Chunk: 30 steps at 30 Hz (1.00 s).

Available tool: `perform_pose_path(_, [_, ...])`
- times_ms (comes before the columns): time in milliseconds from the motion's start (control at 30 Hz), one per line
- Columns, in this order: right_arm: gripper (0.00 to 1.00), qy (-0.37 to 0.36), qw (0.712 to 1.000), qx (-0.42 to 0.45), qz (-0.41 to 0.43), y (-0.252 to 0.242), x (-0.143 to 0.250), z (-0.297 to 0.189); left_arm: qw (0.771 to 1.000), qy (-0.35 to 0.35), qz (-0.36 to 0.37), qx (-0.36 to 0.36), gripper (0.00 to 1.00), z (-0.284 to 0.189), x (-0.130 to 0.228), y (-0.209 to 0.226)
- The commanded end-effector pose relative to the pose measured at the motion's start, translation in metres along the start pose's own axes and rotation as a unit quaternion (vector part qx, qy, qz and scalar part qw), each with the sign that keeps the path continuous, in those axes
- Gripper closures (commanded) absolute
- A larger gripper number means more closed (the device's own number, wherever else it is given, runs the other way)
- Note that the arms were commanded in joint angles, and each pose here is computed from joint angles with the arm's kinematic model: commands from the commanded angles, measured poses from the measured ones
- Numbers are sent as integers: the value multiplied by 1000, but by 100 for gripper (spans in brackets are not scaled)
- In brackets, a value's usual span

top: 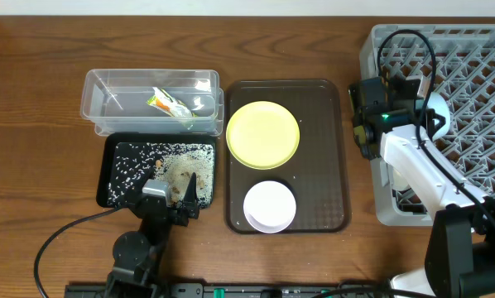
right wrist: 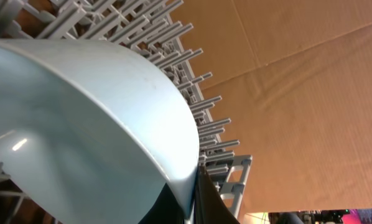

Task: Sort waste into correct bins and load items into the dishwasher rack
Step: 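Carry the blue bowl into the dish rack and release it, then grasp the white bowl rim with the right gripper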

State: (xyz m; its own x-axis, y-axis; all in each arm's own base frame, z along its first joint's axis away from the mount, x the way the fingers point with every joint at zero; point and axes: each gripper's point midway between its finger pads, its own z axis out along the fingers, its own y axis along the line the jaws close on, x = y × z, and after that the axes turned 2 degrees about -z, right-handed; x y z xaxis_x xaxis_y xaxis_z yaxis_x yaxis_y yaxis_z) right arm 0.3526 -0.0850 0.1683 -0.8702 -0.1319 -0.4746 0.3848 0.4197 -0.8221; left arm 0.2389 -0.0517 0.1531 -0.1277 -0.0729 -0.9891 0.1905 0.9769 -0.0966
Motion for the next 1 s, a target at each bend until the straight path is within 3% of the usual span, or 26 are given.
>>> perform_pose_path(0, [98,12,999,-43,-8,21,7,-3,1000,22,5,-10,9,1,16,5])
perform_pose_path(100, [95,13,999,-48,-20,24,10,-7,1000,22,5,-10,9,1,16,5])
perform_pose_path(233, [77,16,995,-88,-32,40,17,-22,1000,22,5,-10,9,1,16,5])
perform_pose_path(367, [70,24,989,-142,-37,59,26,-41,1000,22,5,-10,9,1,16,5])
perform_pose_path(567, [50,17,967,-255,-5,71,18,-83,1000,22,5,-10,9,1,16,5])
perform_pose_path(700, [45,14,910,-414,22,84,8,-141,1000,22,5,-10,9,1,16,5])
perform_pose_path(867, [44,10,770,-636,-48,108,23,-238,1000,22,5,-10,9,1,16,5])
perform_pose_path(967, [45,27,718,-689,-95,119,46,-271,1000,22,5,-10,9,1,16,5])
